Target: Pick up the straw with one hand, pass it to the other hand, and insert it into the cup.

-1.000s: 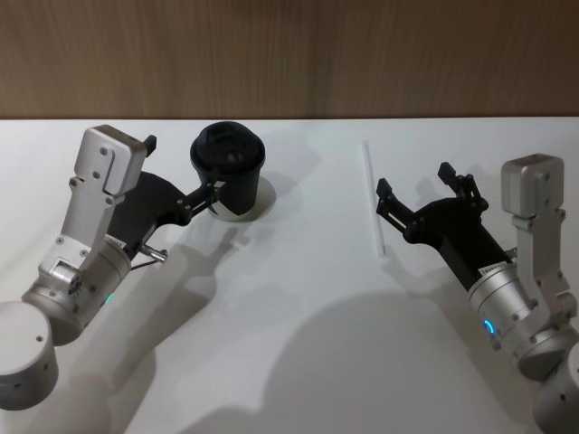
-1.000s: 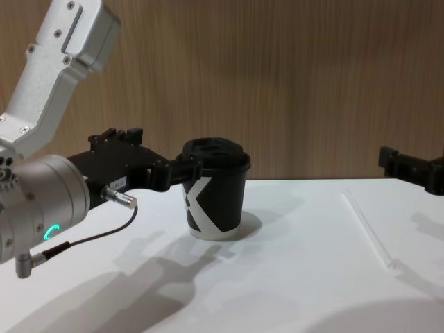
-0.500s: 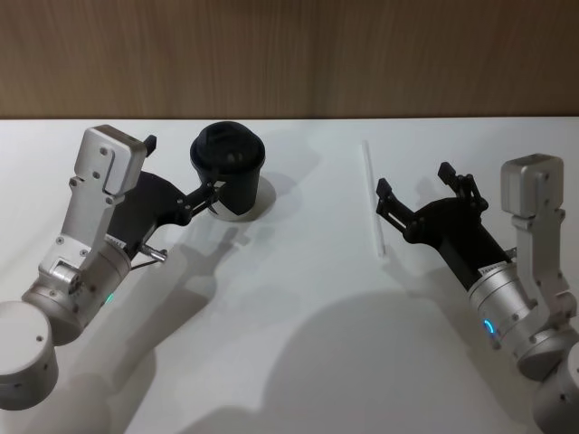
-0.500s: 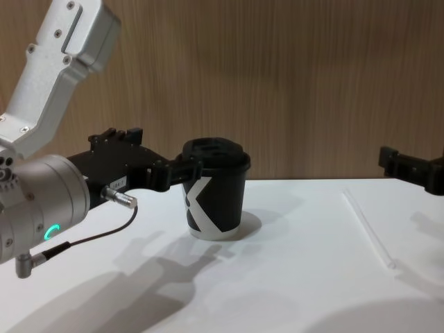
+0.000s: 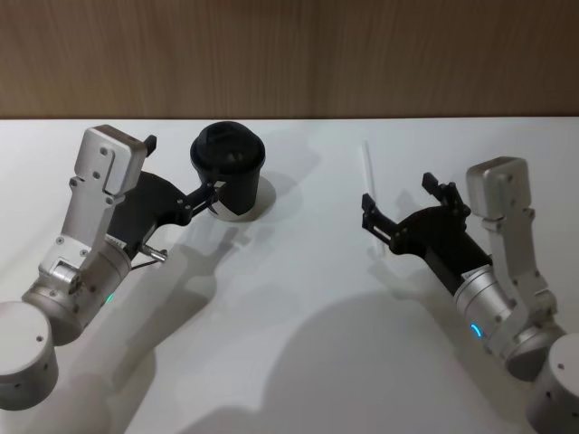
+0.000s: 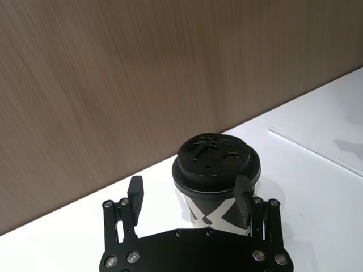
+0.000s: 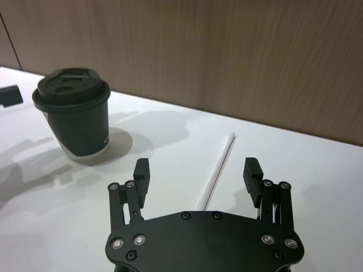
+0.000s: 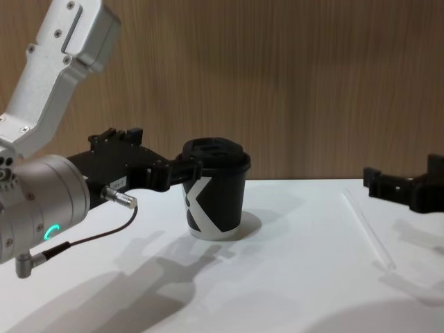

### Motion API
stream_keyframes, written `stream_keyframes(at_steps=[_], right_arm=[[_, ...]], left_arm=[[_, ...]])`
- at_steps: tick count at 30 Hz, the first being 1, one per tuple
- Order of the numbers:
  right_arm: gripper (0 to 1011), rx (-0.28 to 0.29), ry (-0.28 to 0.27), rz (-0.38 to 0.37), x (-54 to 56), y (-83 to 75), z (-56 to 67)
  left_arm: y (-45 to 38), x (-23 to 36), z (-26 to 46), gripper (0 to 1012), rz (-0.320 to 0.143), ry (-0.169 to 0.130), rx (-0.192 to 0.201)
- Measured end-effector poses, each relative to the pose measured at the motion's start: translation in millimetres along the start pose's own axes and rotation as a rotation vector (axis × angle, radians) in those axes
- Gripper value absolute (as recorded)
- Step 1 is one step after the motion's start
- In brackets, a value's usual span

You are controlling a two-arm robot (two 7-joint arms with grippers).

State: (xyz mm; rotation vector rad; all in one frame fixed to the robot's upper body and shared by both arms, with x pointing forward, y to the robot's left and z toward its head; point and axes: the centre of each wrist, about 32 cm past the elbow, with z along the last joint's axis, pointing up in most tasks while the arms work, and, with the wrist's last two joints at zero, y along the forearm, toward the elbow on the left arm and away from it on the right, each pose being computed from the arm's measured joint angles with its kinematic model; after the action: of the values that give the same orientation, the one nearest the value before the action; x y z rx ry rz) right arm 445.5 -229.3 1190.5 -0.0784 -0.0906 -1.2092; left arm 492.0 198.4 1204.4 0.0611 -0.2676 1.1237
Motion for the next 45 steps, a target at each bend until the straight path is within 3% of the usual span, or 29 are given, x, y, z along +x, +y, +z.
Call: stream_keyframes(at_steps=[18, 45], right_arm=[[1001, -0.127, -0.016, -0.017, -7.2, 7.8, -2.6], [1001, -0.205, -0.011, -0.045, -4.0, 30.3, -9.4]], left_arm=[[0.0, 0.0, 0.0, 1002, 0.000, 0.000, 0.000], [0.0, 0.0, 0.0, 1003, 0.000, 0.000, 0.000]])
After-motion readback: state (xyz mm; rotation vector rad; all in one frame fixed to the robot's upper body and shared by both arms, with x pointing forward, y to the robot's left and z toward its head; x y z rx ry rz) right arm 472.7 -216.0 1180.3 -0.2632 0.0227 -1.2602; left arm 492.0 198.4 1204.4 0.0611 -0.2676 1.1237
